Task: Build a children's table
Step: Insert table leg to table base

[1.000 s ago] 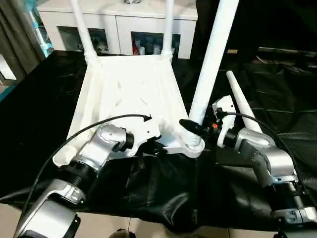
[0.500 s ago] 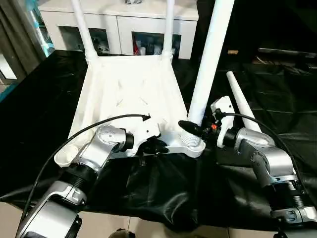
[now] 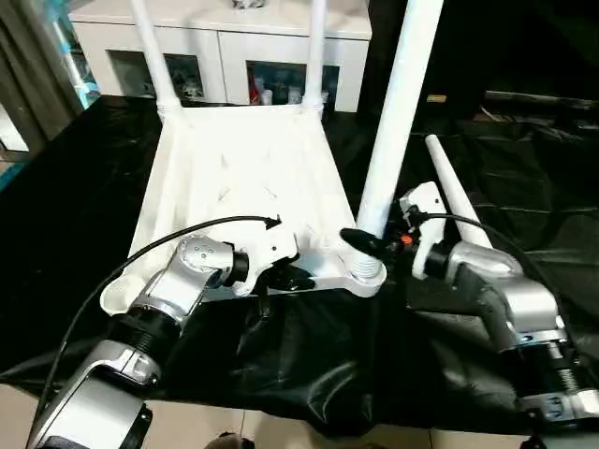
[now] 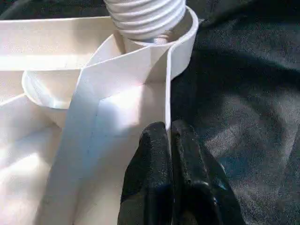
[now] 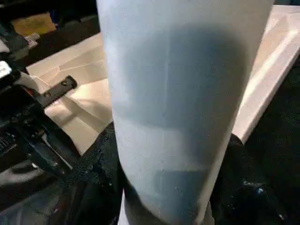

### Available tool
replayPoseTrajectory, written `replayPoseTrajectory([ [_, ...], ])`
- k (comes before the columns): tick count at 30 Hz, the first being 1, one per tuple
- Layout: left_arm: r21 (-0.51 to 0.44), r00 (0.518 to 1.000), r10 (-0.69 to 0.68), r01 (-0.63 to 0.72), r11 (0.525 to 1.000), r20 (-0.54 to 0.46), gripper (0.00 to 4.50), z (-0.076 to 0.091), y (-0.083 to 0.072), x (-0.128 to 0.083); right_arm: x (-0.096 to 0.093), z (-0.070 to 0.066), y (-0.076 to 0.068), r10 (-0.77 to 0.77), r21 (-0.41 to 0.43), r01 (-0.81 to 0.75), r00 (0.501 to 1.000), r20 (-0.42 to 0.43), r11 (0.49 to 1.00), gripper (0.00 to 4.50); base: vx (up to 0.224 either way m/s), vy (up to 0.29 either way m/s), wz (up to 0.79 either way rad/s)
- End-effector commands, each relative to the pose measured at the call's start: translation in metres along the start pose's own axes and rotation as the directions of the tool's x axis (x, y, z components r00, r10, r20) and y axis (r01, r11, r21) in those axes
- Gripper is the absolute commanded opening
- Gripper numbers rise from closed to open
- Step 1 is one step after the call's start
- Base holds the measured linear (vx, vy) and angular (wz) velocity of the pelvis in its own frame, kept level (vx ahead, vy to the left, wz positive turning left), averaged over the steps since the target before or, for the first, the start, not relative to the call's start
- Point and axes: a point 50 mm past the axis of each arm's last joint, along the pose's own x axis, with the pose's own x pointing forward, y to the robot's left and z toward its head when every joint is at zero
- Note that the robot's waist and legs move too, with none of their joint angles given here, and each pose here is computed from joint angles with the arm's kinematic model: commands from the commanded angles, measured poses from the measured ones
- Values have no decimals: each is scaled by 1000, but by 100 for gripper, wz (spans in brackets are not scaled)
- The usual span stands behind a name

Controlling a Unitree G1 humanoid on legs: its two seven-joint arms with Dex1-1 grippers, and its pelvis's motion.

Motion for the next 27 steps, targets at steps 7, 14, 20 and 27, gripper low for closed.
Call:
replayPoseTrajectory([
  [7,-16,999,5,-5,1000,-43,0,-3,4,-1,-2,-11,-2,4,38,-1,997,-77,999,193,0,0,0],
  [14,-11,999,-1,1,1000,-35,0,1,9,-3,-6,-13,-2,29,68,-22,994,-108,997,192,0,0,0],
  [20,-7,999,-4,4,1000,-36,0,2,10,-4,-6,-11,-4,26,68,-18,994,-109,997,191,0,0,0],
  [27,-5,999,-8,8,1000,-33,0,3,13,-5,0,-9,-9,3,144,1,1000,-29,990,191,0,0,0],
])
